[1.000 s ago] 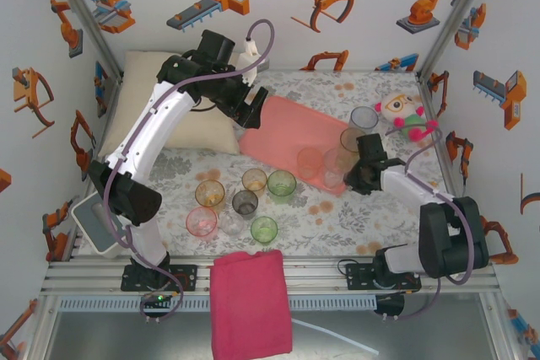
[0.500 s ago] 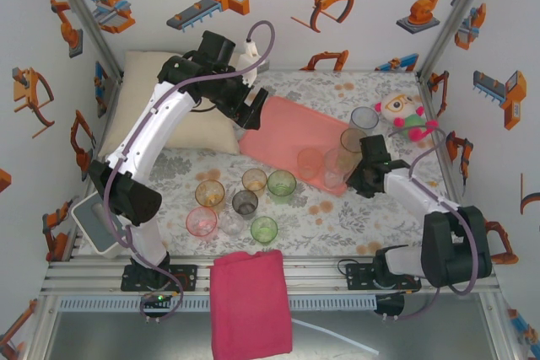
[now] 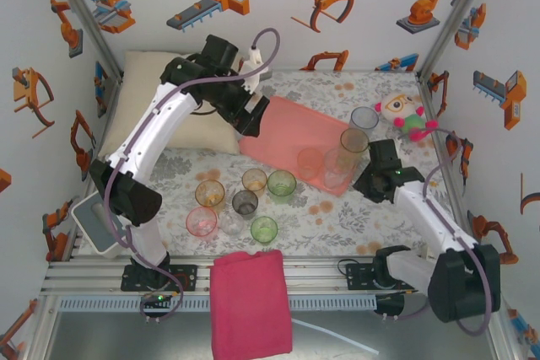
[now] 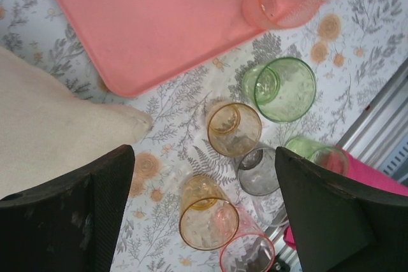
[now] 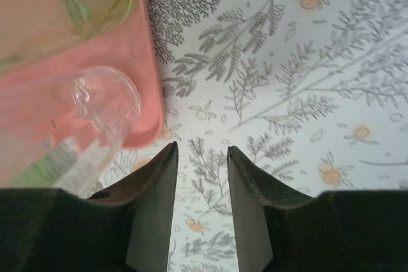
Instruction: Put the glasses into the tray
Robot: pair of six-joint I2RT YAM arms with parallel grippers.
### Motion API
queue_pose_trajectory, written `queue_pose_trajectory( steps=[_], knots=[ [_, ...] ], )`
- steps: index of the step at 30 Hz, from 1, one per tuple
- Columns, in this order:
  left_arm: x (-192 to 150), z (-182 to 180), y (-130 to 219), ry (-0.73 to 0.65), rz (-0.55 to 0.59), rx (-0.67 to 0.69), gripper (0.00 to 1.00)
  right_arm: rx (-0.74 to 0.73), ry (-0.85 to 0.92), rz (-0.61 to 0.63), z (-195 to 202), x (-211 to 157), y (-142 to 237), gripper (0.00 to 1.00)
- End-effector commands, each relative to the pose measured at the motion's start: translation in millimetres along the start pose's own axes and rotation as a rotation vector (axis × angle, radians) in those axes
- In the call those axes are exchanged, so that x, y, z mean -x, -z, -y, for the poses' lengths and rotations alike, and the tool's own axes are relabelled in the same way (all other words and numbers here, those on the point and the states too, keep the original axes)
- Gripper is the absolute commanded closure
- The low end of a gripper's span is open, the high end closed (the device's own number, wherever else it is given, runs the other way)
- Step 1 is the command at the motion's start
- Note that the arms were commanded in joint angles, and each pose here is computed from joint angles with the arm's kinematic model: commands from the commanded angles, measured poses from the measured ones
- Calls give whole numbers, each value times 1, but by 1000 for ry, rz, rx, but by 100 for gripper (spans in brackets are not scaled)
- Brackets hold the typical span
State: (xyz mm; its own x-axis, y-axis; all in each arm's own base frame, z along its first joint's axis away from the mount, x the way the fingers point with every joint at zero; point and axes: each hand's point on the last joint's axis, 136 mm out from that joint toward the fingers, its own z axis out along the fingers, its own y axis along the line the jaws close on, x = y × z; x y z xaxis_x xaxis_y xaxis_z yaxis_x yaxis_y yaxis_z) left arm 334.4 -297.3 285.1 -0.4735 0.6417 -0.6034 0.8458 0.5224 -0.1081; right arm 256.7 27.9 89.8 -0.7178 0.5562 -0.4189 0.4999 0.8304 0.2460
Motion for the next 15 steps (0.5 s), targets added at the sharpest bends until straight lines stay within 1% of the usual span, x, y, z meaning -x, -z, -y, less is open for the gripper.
queue_pose_trajectory(
  steps=[1,7,12,15],
  knots=[
    [-26,30,-26,-88,-118,-110,18,-59,25,12,20,-2,28,62],
    [-26,56,-71,-196,-151,-107,19,-44,43,32,34,-9,72,63],
    [-22,65,-104,-237,-162,-99,22,43,27,16,20,-9,92,64],
    [-26,68,-119,-240,-178,-122,24,47,35,21,18,-5,101,64]
  ],
)
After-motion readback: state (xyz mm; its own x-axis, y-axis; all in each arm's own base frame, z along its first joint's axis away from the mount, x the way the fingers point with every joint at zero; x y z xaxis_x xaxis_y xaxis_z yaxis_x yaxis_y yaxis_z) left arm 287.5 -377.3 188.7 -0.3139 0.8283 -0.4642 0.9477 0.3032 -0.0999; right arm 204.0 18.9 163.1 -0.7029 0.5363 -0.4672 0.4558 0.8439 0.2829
